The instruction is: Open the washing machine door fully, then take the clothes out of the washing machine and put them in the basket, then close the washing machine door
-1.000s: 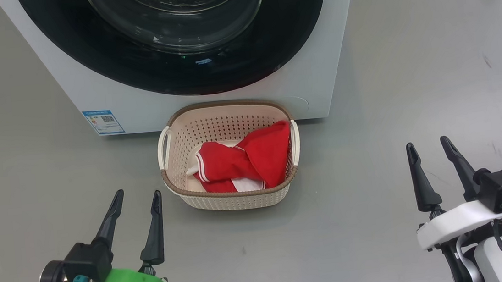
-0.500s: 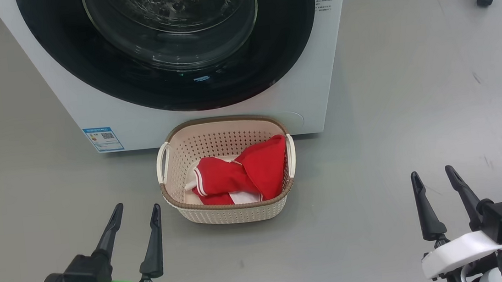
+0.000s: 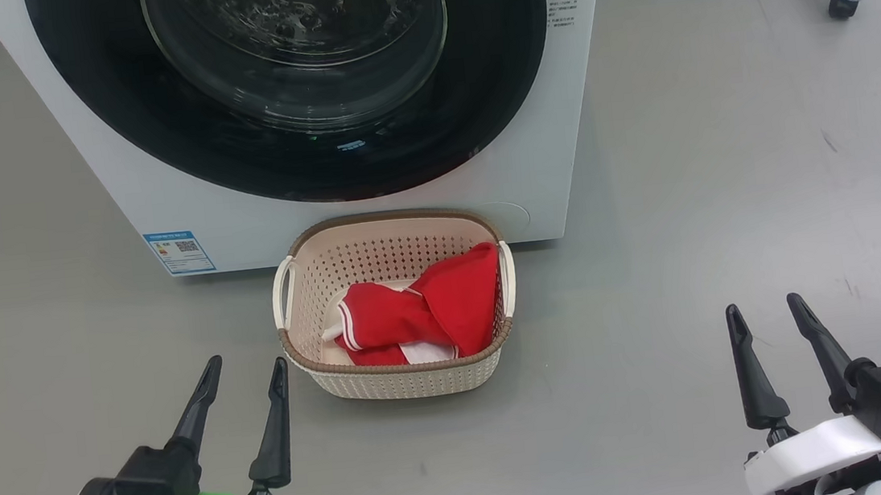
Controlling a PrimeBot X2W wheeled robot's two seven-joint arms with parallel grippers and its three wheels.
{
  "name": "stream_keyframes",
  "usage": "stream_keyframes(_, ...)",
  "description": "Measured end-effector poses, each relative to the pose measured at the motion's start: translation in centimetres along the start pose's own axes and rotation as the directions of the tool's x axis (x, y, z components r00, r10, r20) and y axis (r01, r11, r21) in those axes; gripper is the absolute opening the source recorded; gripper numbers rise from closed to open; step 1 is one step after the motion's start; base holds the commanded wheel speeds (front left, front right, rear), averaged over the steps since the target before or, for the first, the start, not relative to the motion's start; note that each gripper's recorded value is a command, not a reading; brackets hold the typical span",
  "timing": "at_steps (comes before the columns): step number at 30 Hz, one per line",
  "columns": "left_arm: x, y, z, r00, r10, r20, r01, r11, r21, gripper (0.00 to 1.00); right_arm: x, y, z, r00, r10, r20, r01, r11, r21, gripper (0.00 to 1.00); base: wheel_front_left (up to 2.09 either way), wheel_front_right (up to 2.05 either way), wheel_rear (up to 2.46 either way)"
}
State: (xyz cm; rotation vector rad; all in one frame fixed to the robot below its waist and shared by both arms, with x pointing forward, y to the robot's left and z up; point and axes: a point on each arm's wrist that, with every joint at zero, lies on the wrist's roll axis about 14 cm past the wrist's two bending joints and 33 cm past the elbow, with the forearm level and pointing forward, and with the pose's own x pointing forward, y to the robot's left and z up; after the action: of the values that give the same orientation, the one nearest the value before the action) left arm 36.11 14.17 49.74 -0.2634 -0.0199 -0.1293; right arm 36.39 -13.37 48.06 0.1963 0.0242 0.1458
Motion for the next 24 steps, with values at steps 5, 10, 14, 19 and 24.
stream_keyframes(5, 0.04, -0.08, 0.2, 1.0, -0.002, 0.006, 0.002, 1.0, -0.001, 1.0, -0.36, -0.11, -0.09, 1.0, -0.009, -0.003, 0.009, 1.0, -0.001, 1.0, 0.0, 0.0, 0.0)
stream_keyframes(10, 0.05, -0.09, 0.3, 1.0, -0.002, 0.009, 0.002, 1.0, -0.001, 1.0, -0.28, 0.0, 0.22, 1.0, -0.007, 0.006, 0.007, 1.0, 0.0, 1.0, 0.0, 0.0, 0.0)
stream_keyframes(14, 0.02, -0.08, 0.34, 1.0, -0.001, 0.01, 0.001, 1.0, -0.001, 1.0, -0.41, -0.02, 0.16, 1.0, -0.01, 0.004, 0.01, 1.0, 0.0, 1.0, 0.0, 0.0, 0.0)
stream_keyframes(19, -0.05, 0.0, 0.42, 1.0, 0.001, 0.013, -0.001, 1.0, 0.0, 1.0, -0.53, 0.03, 0.18, 1.0, -0.008, 0.003, 0.008, 1.0, -0.001, 1.0, 0.0, 0.0, 0.0)
stream_keyframes(24, -0.11, 0.07, 0.43, 1.0, 0.004, 0.013, -0.004, 1.0, 0.0, 1.0, -0.4, 0.19, 0.46, 1.0, -0.002, 0.011, 0.002, 1.0, -0.002, 1.0, 0.0, 0.0, 0.0)
